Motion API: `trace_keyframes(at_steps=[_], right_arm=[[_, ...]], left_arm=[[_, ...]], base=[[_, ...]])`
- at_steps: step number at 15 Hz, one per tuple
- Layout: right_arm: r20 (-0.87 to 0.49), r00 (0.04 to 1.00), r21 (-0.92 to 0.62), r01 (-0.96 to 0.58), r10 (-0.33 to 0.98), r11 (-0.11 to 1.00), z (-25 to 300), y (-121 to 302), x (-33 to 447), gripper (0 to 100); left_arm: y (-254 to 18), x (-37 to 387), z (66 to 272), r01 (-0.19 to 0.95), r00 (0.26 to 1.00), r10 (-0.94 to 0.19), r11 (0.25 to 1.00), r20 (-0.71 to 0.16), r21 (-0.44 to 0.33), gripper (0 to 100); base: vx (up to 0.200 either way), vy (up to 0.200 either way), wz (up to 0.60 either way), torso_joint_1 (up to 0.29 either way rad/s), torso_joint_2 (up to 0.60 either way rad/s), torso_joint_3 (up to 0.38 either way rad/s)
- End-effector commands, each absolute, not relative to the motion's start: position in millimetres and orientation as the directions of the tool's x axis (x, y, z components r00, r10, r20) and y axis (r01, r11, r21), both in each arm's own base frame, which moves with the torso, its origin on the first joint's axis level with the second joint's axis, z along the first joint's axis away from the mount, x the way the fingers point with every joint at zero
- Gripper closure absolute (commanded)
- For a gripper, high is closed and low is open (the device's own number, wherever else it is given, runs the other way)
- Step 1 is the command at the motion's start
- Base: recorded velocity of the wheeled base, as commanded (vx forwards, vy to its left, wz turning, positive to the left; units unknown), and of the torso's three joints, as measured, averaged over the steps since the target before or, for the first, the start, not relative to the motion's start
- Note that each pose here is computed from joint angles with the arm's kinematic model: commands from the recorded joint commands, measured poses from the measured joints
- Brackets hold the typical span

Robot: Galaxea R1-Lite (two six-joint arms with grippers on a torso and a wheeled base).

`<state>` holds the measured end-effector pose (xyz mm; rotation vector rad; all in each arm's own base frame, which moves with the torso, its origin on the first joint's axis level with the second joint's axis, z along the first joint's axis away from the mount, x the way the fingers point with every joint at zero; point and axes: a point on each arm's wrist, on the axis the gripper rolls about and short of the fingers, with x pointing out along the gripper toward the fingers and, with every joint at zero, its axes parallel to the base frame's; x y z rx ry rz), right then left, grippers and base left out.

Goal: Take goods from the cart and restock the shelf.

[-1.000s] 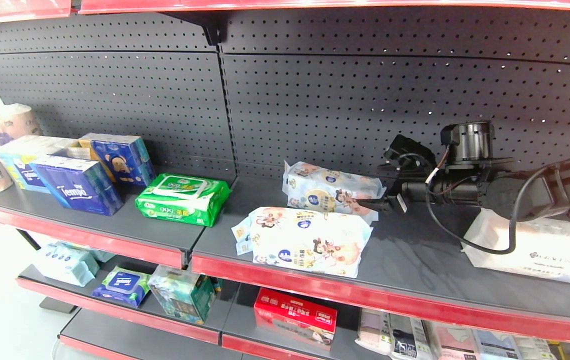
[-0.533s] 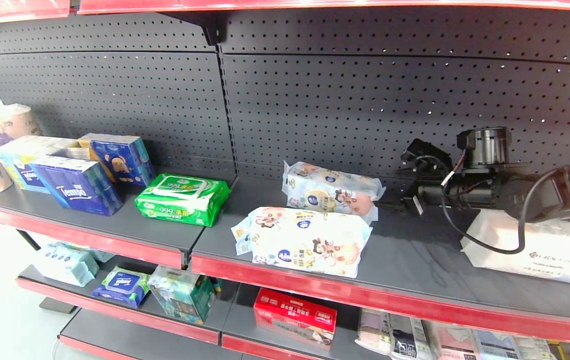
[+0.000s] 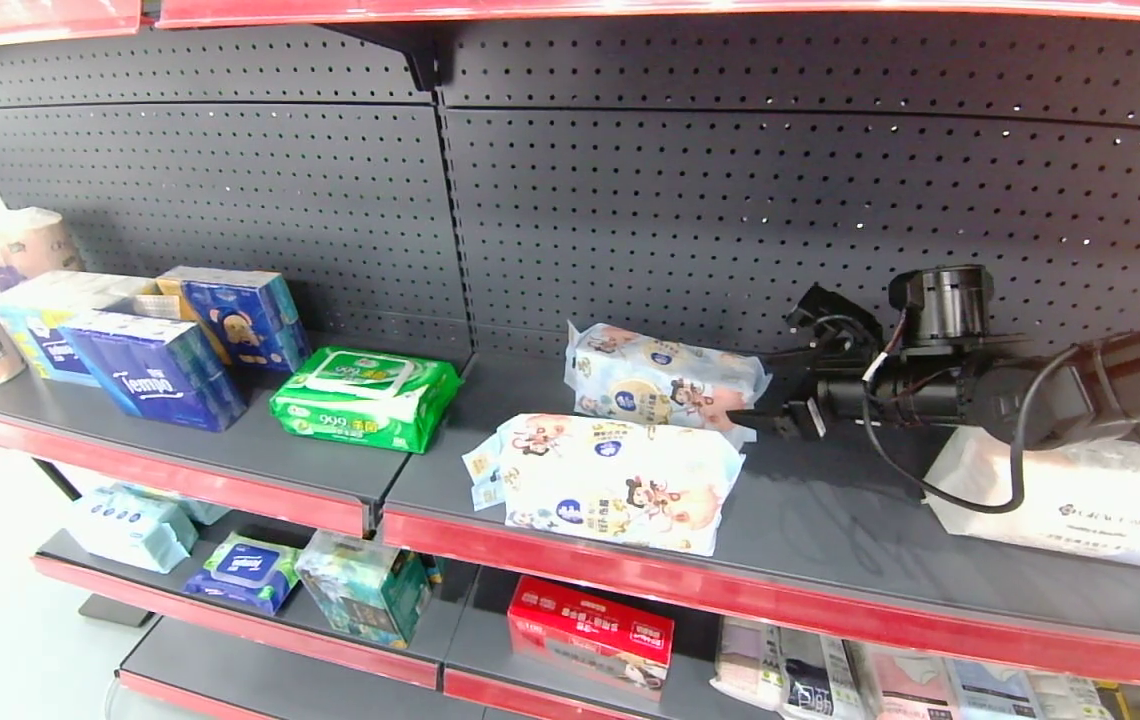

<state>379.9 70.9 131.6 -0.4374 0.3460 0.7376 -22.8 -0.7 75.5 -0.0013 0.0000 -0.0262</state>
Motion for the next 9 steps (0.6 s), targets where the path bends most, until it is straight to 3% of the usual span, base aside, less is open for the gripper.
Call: trace_keyframes(at_steps=[1,9], right_arm=[[-0.460,0.681,-0.242,-0.714,0.570,0.657,122,74,386,0],[-0.463,0.670,-0.233,-0.724,0.580,0.649,112,85,400,0]], left_arm=[[-1,-23,75,0.026,1.000,-0.026,1.000,0.000,-0.002,0],[-1,-23,75,0.026,1.000,-0.026,1.000,0.000,-0.002,0]], base=[[0.000,0.000,0.00,0.000,0.00,0.000],[0.000,0.000,0.00,0.000,0.00,0.000]])
